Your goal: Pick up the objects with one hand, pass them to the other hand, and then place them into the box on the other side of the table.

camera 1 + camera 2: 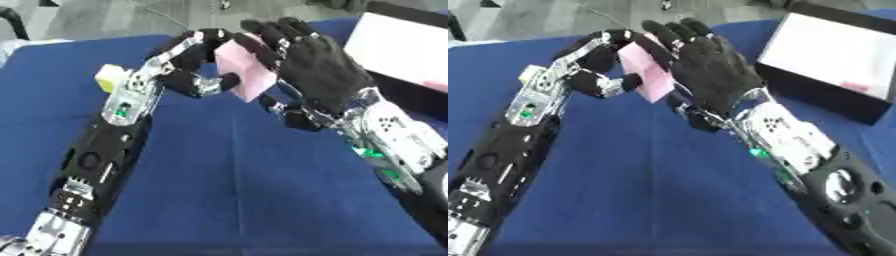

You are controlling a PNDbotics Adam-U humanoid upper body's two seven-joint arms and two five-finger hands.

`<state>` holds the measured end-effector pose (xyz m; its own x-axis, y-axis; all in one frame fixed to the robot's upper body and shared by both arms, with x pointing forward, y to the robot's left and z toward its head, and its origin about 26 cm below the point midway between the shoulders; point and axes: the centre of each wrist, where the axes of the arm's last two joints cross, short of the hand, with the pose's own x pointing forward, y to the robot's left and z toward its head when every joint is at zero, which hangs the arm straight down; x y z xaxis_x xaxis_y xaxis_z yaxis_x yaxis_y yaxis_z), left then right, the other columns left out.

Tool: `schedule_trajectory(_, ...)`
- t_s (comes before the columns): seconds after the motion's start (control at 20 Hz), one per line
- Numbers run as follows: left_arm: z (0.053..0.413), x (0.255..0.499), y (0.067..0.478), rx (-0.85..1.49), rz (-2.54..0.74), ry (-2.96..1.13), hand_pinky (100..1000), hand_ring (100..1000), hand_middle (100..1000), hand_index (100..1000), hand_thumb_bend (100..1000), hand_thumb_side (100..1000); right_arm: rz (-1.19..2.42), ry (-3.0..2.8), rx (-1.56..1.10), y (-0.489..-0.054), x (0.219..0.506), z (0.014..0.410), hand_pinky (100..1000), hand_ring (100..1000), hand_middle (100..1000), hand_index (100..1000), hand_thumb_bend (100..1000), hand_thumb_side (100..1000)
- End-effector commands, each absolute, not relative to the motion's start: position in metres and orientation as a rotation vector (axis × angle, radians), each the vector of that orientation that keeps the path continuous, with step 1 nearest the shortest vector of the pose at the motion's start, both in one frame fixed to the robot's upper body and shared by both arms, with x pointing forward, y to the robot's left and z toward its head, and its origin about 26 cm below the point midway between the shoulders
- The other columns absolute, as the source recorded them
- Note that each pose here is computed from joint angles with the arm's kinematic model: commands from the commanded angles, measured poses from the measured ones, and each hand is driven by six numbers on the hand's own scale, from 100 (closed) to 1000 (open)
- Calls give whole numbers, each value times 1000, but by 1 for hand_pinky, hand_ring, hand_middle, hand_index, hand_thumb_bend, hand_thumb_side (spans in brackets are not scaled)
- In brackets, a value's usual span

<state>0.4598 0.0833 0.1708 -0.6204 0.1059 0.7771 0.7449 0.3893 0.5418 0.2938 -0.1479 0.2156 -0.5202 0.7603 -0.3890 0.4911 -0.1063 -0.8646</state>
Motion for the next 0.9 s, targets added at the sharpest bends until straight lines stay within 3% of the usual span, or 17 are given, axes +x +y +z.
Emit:
schedule_trajectory(0.05, 187, 458, 78, -784, -1487, -2096, 615, 414, 368, 465, 100, 318, 1654, -1957, -1428, -147, 290, 223, 910, 895, 961, 1000, 386, 100)
schedule_trajectory(0.35, 189, 454, 72, -824, -1473, -2085, 614, 414, 369, 465, 100, 323, 1652, -1943, -1440, -148, 290, 222, 910, 886, 940, 1000, 384, 100)
schedule_trajectory(0.5, 191, 453, 71, -839, -1469, -2083, 616, 416, 371, 467, 100, 321, 1635, -1952, -1468, -148, 291, 223, 897, 847, 868, 992, 390, 100)
schedule_trajectory(0.6, 191, 452, 70, -846, -1468, -2080, 617, 418, 373, 469, 100, 319, 1623, -1959, -1491, -148, 291, 223, 887, 822, 819, 936, 390, 100)
schedule_trajectory(0.7, 192, 452, 70, -847, -1473, -2079, 621, 424, 381, 476, 100, 316, 1604, -1977, -1503, -149, 291, 223, 845, 770, 730, 812, 356, 100)
schedule_trajectory(0.75, 192, 451, 71, -844, -1478, -2080, 624, 433, 394, 489, 100, 313, 1585, -1996, -1507, -149, 291, 223, 823, 746, 676, 727, 173, 100)
schedule_trajectory(0.8, 192, 451, 71, -839, -1482, -2080, 627, 438, 401, 497, 100, 310, 1561, -2020, -1511, -149, 291, 224, 804, 728, 644, 652, 100, 100)
schedule_trajectory(0.9, 191, 452, 73, -826, -1492, -2081, 635, 454, 422, 522, 100, 302, 1512, -2067, -1515, -150, 291, 224, 786, 713, 619, 518, 100, 100)
